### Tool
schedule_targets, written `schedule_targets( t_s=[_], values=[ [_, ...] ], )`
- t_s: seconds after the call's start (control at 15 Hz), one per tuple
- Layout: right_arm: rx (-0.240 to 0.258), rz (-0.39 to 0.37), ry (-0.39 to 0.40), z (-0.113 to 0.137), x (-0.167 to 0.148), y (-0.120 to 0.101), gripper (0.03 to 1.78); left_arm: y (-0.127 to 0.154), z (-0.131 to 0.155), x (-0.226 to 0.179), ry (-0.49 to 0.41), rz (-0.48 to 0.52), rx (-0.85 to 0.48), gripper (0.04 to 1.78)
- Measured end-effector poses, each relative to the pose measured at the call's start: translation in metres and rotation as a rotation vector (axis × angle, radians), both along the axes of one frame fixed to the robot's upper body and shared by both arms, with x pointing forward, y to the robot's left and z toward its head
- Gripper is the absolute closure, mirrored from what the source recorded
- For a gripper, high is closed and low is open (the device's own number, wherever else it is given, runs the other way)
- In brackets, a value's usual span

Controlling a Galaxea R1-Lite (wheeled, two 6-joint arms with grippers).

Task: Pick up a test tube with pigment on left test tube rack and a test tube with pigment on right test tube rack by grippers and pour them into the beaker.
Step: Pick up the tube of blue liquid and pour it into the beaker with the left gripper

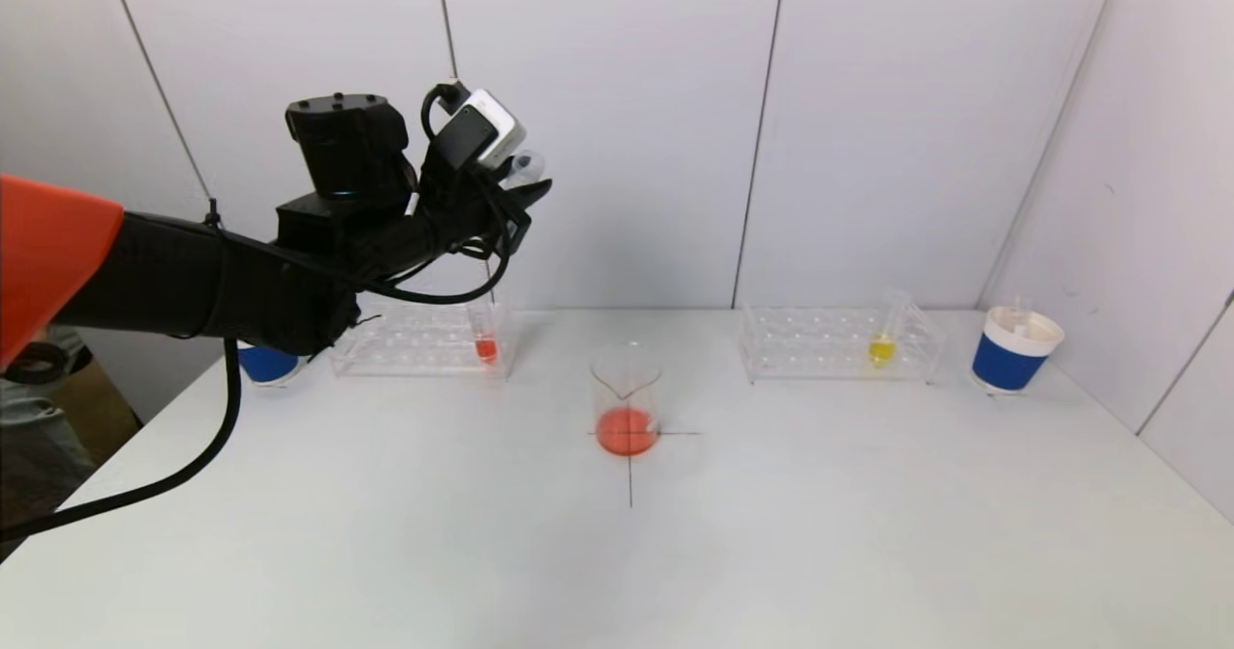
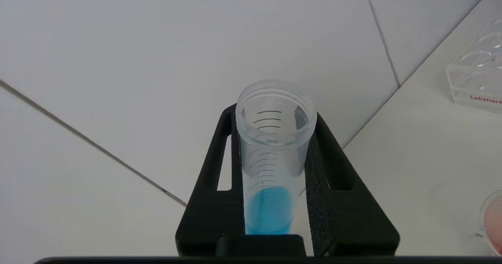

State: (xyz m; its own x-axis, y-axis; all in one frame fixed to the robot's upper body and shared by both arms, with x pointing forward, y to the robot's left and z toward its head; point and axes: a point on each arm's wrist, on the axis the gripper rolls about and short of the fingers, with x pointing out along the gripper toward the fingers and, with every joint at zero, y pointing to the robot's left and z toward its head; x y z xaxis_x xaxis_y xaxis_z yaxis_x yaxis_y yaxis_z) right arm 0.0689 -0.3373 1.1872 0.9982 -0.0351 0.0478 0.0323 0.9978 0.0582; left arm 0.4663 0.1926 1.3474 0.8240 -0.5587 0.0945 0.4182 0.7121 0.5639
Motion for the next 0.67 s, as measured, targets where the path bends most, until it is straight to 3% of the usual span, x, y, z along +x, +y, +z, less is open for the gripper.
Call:
schedule_targets(
  t_s=[0.67],
  values=[
    [0.0, 0.0, 0.0, 0.0, 0.0, 0.0, 0.05, -0.026, -0.017, -0.003, -0.081, -0.246, 0.151, 1.37]
  ],
)
